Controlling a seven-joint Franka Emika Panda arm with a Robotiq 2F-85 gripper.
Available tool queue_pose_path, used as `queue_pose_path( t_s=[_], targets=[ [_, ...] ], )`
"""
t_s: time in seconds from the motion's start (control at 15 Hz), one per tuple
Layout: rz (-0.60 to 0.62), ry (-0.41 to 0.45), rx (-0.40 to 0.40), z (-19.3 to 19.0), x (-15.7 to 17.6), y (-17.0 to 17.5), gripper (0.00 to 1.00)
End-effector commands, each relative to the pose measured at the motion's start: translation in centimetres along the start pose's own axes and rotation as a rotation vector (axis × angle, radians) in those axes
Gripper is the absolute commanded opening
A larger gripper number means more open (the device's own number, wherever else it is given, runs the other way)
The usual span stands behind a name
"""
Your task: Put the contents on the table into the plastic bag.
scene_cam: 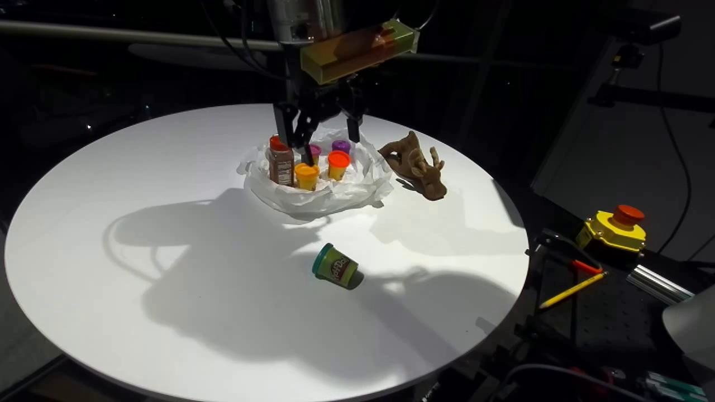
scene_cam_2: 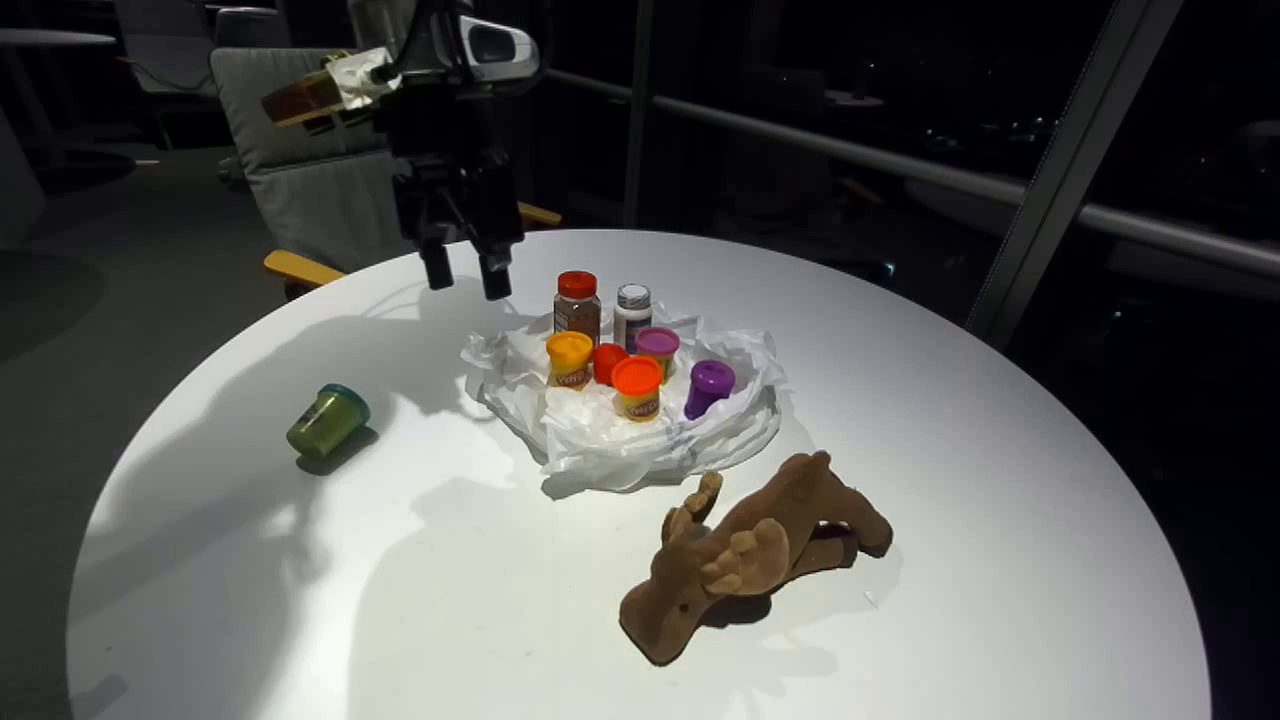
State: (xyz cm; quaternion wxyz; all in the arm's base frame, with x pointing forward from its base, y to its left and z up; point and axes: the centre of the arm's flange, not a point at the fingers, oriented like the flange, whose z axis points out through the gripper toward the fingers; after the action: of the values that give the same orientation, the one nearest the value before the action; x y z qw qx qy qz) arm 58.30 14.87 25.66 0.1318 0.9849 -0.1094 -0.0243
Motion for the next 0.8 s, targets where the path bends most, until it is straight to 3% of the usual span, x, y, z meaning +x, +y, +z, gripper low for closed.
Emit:
queue_pose_path(
  t_s=[0.0,0.33,0.73],
  targets=[
    [-0.162,0.027,0.043,1.5,-3.2,-2.6,1.00],
    [-0.373,0.015,0.119,4.1,-7.1,-5.7,1.00],
    [-0.542,-0.004,0.176,5.9,-10.0,-7.1,1.00]
  ],
)
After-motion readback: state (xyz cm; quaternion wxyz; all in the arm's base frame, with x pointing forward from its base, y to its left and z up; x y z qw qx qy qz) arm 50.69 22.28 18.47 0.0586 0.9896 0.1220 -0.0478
